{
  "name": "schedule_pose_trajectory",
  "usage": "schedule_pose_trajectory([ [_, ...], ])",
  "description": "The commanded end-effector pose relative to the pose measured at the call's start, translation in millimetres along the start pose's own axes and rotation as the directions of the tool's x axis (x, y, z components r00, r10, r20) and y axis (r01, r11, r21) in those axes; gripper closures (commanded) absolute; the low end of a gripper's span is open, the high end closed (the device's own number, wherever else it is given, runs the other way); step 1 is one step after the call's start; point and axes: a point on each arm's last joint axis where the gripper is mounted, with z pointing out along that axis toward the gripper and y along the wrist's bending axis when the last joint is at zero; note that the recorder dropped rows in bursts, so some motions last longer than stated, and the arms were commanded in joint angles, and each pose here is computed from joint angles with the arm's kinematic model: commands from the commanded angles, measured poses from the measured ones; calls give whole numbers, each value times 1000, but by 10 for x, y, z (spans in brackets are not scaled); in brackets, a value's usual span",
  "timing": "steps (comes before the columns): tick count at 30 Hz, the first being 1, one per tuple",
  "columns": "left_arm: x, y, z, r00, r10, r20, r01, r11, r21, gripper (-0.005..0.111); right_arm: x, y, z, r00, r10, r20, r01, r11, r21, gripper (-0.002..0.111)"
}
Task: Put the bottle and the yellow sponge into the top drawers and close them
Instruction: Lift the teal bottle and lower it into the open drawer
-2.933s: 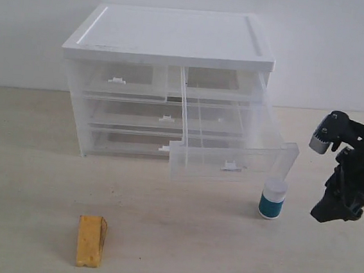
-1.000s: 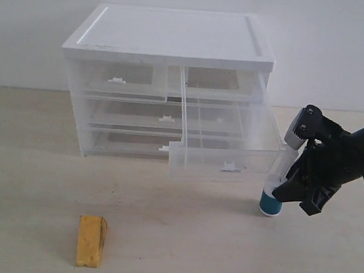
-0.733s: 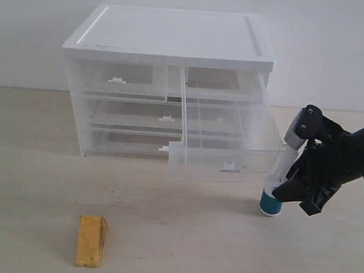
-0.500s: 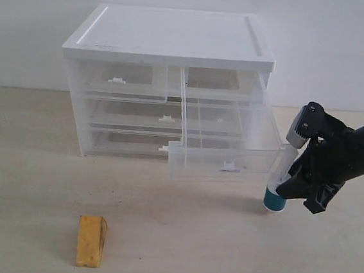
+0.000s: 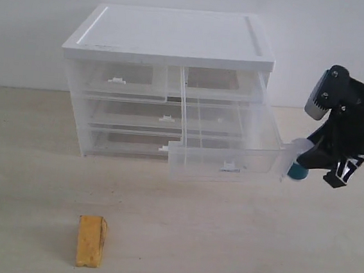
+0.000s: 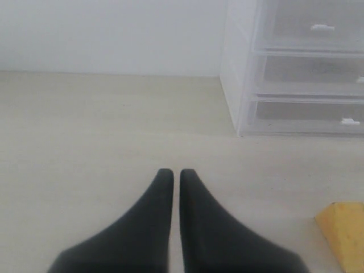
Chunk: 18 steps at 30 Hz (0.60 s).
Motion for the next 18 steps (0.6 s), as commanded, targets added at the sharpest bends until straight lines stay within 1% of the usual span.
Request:
schedule_pose_trajectory([
  [1,13,1,2,1000,0,-2,0,1000,-2,103,-74,-34,-266,1000,23,-13,-21,993,112,108],
  [4,13,1,2,1000,0,-2,0,1000,-2,103,-148,-51,-426,999,48,20,-50,982,183,108],
  [5,13,1,2,1000,0,-2,0,1000,-2,103,-202,-58,-549,996,77,50,-87,969,233,108],
  [8,13,1,2,1000,0,-2,0,1000,-2,103,-282,-50,-736,990,99,97,-123,949,291,108],
  [11,13,1,2,1000,0,-2,0,1000,-2,103,-392,-12,-958,981,107,164,-156,933,325,108],
  [15,13,1,2,1000,0,-2,0,1000,-2,103,-572,78,-1203,942,148,301,-238,928,286,108],
  [16,13,1,2,1000,0,-2,0,1000,-2,103,-668,131,-1312,920,162,357,-256,938,235,108],
  [18,13,1,2,1000,0,-2,0,1000,-2,103,-768,213,-1381,896,191,401,-260,957,126,108],
])
